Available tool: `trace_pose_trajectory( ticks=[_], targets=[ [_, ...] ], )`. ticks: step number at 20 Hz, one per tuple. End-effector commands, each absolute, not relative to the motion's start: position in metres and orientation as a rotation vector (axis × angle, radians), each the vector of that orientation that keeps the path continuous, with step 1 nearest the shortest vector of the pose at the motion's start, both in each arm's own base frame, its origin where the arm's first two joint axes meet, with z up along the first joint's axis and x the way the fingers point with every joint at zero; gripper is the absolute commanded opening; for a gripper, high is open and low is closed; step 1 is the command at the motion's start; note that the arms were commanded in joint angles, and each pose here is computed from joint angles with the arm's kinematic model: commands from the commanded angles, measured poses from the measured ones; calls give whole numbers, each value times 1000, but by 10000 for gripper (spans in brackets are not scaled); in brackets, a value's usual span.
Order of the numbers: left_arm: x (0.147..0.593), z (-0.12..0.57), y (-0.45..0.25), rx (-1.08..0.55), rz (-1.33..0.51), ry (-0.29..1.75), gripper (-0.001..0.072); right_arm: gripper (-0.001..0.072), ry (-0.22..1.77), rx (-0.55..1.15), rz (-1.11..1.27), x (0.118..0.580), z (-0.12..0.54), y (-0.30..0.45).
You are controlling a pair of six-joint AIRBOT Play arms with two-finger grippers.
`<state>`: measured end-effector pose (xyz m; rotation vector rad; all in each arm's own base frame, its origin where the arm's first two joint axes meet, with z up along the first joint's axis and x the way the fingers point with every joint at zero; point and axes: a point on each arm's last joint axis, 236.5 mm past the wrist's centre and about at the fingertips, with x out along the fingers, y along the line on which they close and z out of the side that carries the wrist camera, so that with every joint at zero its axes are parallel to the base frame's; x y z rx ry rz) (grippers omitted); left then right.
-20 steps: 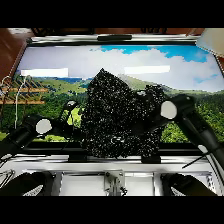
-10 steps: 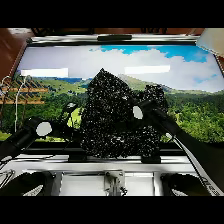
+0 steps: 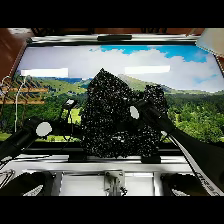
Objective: Fold the shirts.
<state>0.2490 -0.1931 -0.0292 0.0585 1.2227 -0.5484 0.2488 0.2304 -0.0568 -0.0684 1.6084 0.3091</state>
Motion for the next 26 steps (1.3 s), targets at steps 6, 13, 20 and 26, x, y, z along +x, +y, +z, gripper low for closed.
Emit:
trace_pose_trajectory(
  ticks=[6,13,20,26],
  targets=[
    [255,-20,-192,101,-572,1166,54,605,1787,-280,-18,218,6,116],
    [248,-20,-193,88,-579,1195,54,608,1710,-179,47,262,-22,110],
    [239,-15,-192,82,-575,1246,54,608,1785,-239,301,261,-62,142],
    [239,-14,-192,64,-563,1251,55,607,1823,-228,237,248,-46,131]
  ],
)
